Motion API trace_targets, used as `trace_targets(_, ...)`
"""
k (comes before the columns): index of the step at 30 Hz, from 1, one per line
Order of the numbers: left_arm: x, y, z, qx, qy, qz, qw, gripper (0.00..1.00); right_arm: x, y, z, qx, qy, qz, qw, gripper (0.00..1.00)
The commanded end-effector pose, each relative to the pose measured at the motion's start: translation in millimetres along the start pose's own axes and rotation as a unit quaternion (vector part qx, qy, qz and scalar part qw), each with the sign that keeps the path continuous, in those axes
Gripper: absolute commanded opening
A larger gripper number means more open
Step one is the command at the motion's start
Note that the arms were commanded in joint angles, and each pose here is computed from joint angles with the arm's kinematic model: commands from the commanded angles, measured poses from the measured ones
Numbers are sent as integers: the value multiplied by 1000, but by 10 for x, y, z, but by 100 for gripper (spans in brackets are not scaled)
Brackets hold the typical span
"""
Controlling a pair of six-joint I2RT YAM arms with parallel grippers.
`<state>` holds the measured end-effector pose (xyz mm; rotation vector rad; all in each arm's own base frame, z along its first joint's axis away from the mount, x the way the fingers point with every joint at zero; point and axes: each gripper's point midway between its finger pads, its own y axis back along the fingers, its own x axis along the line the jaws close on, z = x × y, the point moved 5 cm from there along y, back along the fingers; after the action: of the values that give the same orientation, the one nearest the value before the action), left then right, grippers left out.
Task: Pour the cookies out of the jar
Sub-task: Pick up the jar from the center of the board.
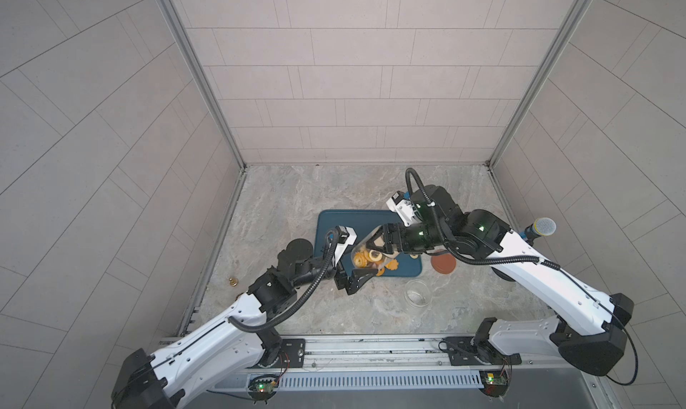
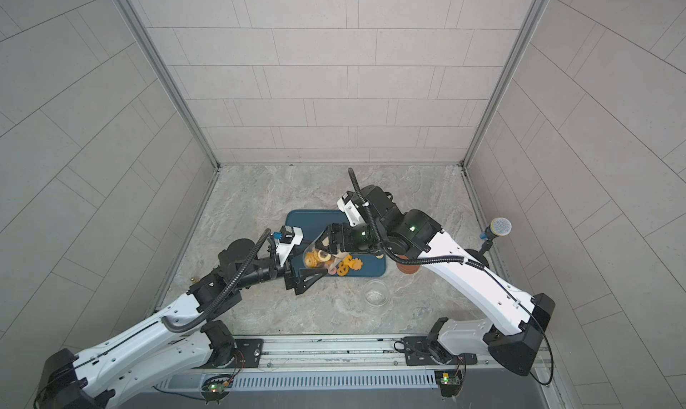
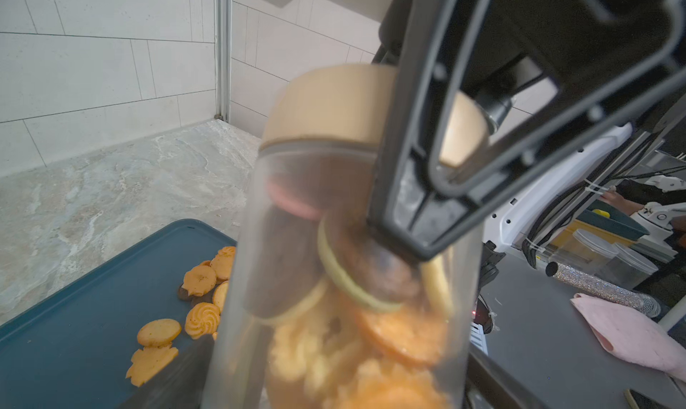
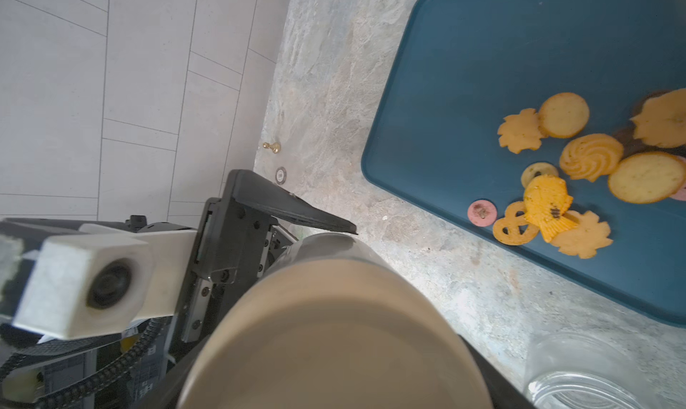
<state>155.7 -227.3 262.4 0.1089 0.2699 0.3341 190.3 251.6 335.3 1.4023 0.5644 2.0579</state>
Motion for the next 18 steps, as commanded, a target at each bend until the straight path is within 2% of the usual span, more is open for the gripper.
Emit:
trace_targets(1,-79,24,64,-27,-10,-21,999,98,331,112,149,-32,11,80,996,0)
trace_targets(11,-80,40,92,-60,-11,-22,998,91,419,-38,148,-22,-9,118,993,0)
trace_targets(14,-81,41,94,-62,-8,-23,998,82,431,-77,139,-20,-13,124,992,0)
trace_targets(18,-83,44,116,-63,-5,-22,998,62,435,-126,126,-17,-18,129,991,0)
